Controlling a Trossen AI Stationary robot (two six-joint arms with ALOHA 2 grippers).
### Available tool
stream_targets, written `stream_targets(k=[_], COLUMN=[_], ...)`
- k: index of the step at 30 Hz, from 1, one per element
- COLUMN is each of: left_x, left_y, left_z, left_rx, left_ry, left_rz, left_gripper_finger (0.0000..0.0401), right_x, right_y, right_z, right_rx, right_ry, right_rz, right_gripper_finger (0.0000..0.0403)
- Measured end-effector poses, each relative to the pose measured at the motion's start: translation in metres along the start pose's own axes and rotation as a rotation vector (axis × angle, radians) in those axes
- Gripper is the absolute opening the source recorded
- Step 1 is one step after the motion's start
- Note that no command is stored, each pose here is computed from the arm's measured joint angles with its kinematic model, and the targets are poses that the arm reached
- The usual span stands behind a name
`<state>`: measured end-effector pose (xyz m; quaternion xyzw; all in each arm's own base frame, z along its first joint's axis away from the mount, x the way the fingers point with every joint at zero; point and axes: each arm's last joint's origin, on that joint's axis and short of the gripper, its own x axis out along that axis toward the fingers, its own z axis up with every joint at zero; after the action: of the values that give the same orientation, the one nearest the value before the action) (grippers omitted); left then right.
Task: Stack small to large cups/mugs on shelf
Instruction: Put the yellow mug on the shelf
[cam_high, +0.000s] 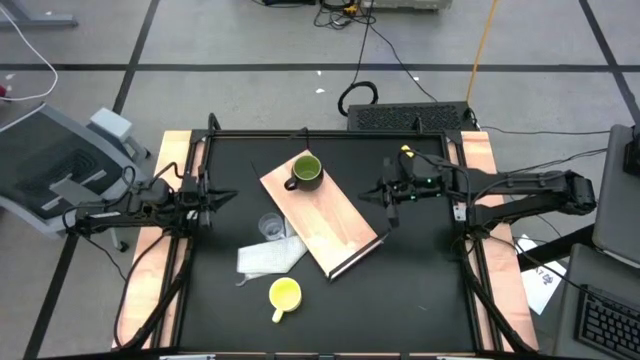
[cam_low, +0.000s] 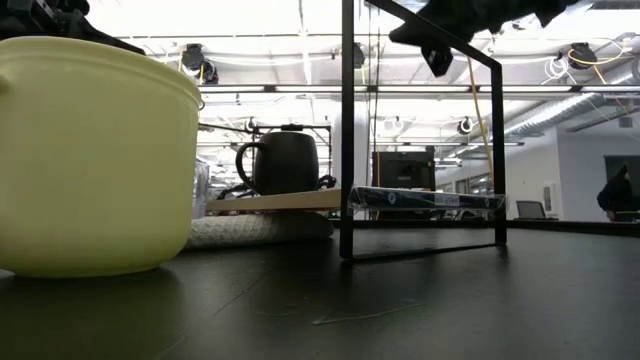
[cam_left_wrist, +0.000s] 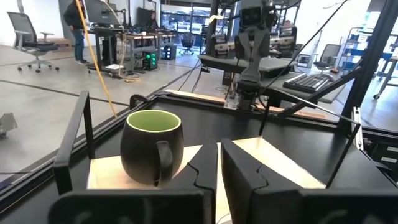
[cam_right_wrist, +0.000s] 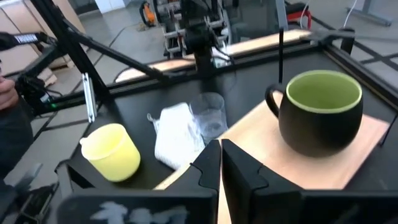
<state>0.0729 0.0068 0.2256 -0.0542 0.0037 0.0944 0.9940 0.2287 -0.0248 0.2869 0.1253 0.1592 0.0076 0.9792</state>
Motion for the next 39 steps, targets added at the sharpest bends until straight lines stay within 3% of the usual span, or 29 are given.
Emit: stream_targets(k=[8, 14, 21, 25, 34, 39], left_x=[0.0, 0.0, 0.0, 0.0, 0.0, 0.0], left_y=[0.0, 0.0, -0.001, 0.0, 0.0, 0.0], left_z=[0.0, 0.003, 0.003, 0.002, 0.0, 0.0], left_rx=[0.005, -0.016, 0.046, 0.05, 0.063, 0.063], left_ry=[0.0, -0.031, -0.033, -0.022, 0.004, 0.004], left_rz=[0.0, -0.007, -0.008, -0.006, 0.01, 0.01], left_gripper_finger=[0.0002, 0.0014, 0.0003, 0.0007, 0.0007, 0.0011], right_x=[0.005, 0.006, 0.001, -0.004, -0.012, -0.016], right_y=[-0.005, -0.007, 0.02, 0.038, 0.051, 0.051], right_z=[-0.025, -0.033, -0.03, -0.032, -0.071, -0.091], right_rx=[-0.003, 0.055, -0.084, -0.142, -0.2, -0.197], right_ry=[0.017, 0.022, -0.025, -0.047, -0.022, -0.095], right_rz=[0.006, 0.007, 0.137, 0.135, 0.073, 0.1], right_gripper_finger=[0.0006, 0.0006, 0.0004, 0.0002, 0.0001, 0.0])
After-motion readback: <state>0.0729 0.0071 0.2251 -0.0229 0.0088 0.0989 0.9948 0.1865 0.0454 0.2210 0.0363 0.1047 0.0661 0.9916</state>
